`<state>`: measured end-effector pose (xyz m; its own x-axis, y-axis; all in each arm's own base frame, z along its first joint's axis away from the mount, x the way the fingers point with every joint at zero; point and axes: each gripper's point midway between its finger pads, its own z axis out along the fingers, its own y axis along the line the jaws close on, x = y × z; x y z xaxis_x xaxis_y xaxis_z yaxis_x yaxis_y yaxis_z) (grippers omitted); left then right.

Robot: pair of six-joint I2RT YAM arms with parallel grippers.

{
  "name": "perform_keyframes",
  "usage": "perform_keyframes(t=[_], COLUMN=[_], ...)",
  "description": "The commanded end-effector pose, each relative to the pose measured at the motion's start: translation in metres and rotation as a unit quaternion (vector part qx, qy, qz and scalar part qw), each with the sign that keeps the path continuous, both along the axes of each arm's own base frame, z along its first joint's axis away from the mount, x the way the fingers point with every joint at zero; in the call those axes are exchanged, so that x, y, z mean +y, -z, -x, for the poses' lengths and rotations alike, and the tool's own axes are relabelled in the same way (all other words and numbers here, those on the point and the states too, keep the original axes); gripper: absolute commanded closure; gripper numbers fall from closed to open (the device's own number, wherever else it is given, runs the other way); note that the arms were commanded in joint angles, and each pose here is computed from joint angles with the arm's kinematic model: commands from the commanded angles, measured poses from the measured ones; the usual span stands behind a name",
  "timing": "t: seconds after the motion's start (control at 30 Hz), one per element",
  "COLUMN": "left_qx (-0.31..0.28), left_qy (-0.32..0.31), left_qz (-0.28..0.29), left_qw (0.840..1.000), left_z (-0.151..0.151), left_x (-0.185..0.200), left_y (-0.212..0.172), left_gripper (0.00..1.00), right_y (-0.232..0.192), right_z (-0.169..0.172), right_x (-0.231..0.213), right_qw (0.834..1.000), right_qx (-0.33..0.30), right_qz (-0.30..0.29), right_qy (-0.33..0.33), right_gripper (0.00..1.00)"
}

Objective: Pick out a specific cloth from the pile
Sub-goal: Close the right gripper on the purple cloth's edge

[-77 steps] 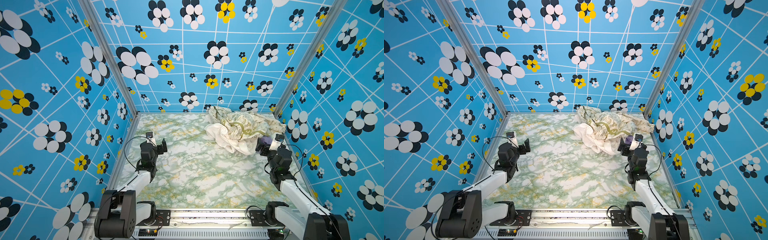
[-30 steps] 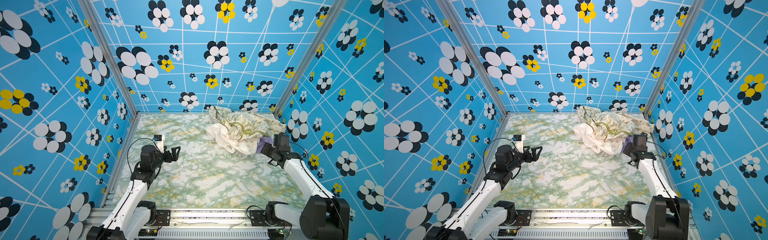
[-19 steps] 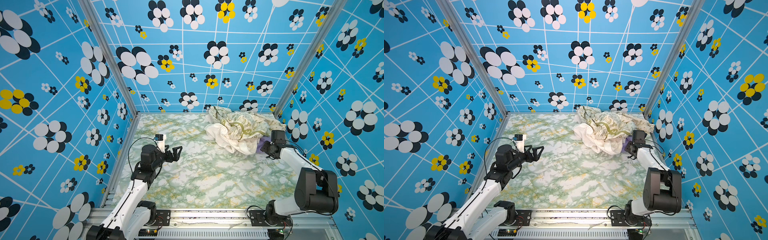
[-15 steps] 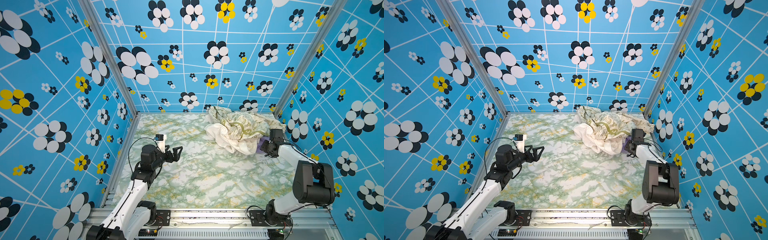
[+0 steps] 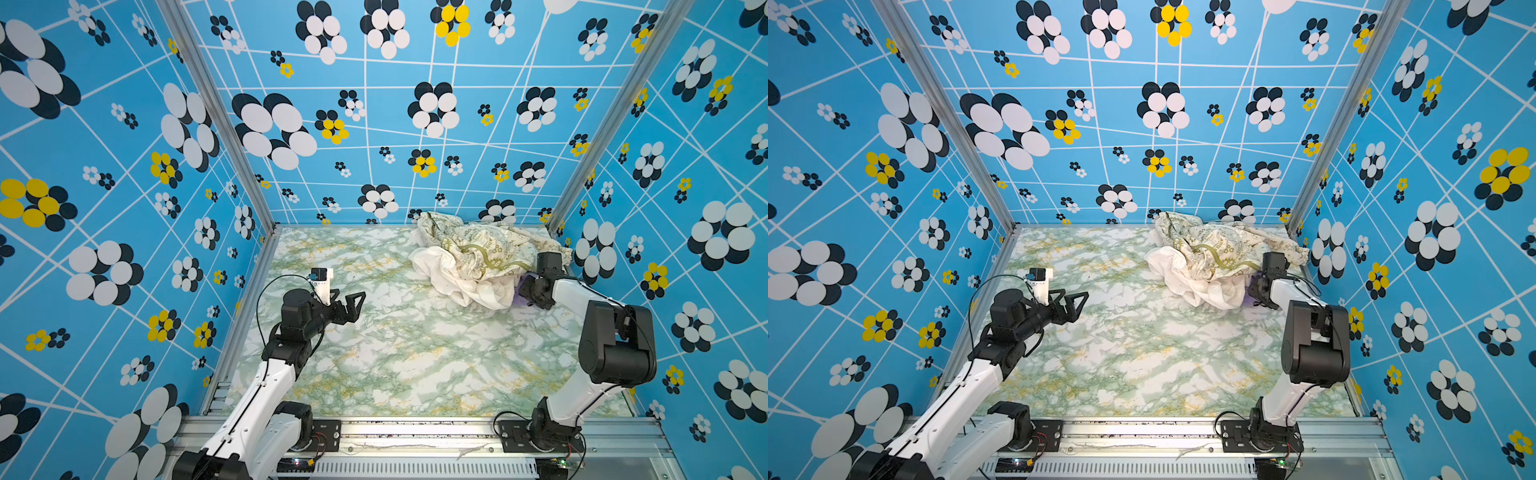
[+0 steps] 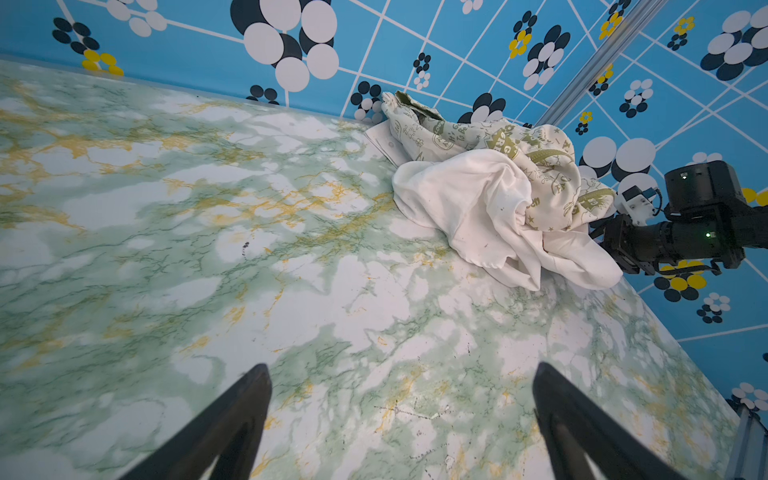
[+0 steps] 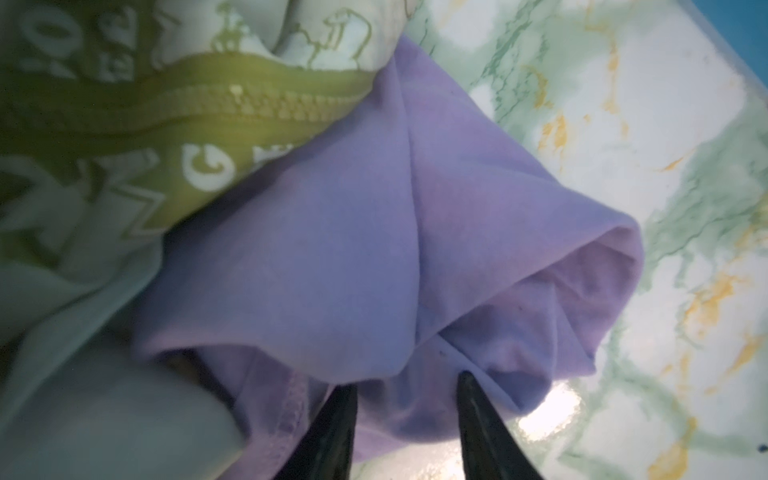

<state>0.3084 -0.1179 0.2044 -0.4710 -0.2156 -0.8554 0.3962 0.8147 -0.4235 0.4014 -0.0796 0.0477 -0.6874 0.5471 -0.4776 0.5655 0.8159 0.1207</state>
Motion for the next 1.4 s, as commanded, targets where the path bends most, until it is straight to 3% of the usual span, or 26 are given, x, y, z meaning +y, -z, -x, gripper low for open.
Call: perform_keyframes(t=[0.0,0.27,0.4,0.93,1.37], left_qx=[-0.026,-0.027,-0.029,-0.036,-0.041], left_qy=[0.012,0.011,0.011,0.012,0.014], left_qz=[0.008,0.007,0.006,0.008,0.011], left_qw=[1.0,1.0,0.999,0.999,0.999], left_z=[0.0,0.001,0.001,0.0,0.001], left_x=[-0.005,-0.005,-0.005,-0.005,-0.006], left_y=[-0.021,-0.021,-0.022,-0.029,-0.032], left_gripper=[0.01,0.01,0.01,0.01,0.01], right_y=[0.017,0.023,0.006,-0.097,-0.174], right_z=[0.009,0.011,0.009,0.001,0.004], right_x=[0.005,0.01,0.006,0.006,0.01], right_qw=[0.999,0.998,0.999,0.989,0.967], right_qx=[0.039,0.037,0.006,-0.141,-0.253], right_qz=[-0.035,-0.057,-0.048,-0.034,-0.025], right_qy=[0.006,0.013,0.018,0.015,0.005], right_gripper=[0.63,0.91,0.99,1.0,1.0])
